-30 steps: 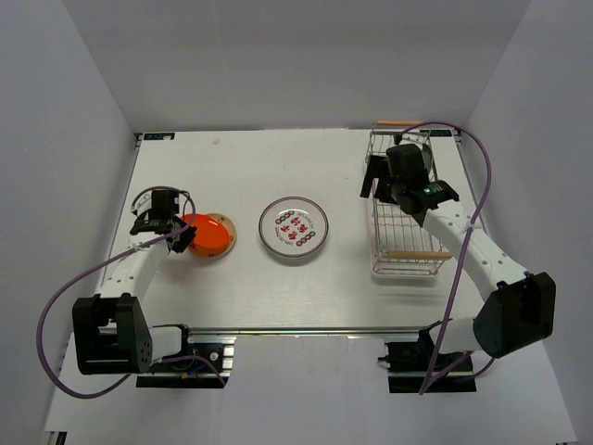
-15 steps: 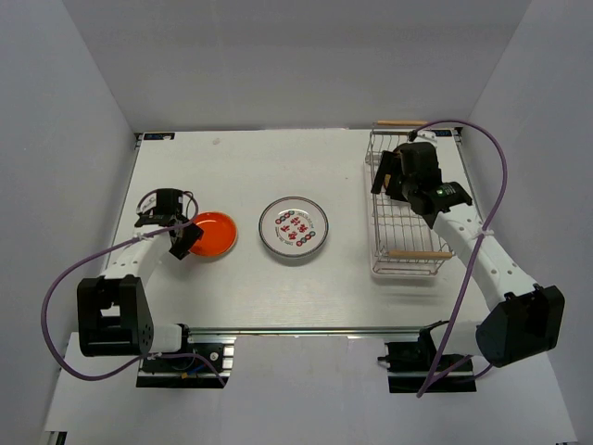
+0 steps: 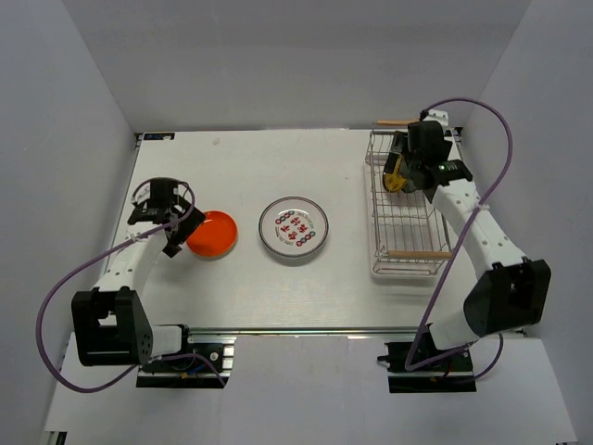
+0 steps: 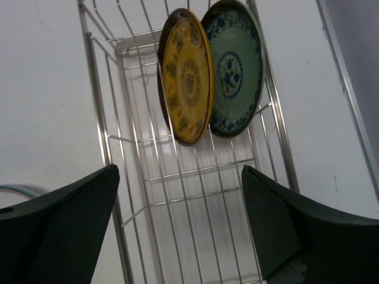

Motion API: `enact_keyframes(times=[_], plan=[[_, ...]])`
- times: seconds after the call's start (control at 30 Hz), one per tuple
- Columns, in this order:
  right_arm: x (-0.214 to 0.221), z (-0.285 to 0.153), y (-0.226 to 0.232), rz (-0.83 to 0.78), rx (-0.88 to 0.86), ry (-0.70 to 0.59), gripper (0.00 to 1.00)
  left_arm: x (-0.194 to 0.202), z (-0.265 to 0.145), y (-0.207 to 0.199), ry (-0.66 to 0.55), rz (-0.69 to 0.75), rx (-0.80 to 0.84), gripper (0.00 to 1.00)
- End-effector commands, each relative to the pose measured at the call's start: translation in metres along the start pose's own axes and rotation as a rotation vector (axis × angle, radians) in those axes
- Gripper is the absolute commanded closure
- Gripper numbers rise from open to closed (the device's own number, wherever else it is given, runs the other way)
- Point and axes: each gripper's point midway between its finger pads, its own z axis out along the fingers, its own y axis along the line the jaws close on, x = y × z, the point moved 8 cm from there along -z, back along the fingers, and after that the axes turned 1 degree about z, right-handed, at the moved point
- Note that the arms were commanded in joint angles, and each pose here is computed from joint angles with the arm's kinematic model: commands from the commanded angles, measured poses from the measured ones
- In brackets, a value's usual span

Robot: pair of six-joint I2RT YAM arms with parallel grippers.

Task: Unload the plates from the dish rack

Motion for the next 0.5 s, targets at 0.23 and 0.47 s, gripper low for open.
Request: enact_keyframes(times=[0.23,0.47], plan=[[-0.021,0.077,-0.004,-0.111,0.096,0.035,0.16,-0.032,-0.066,-0.027,-0.184,0.059,0.296,0.02],[-0.018,0.113,-0.006,-0.127,0.1,0.083,0.38,-0.029,-0.061,-0.022,-0.176,0.066,0.256,0.02]])
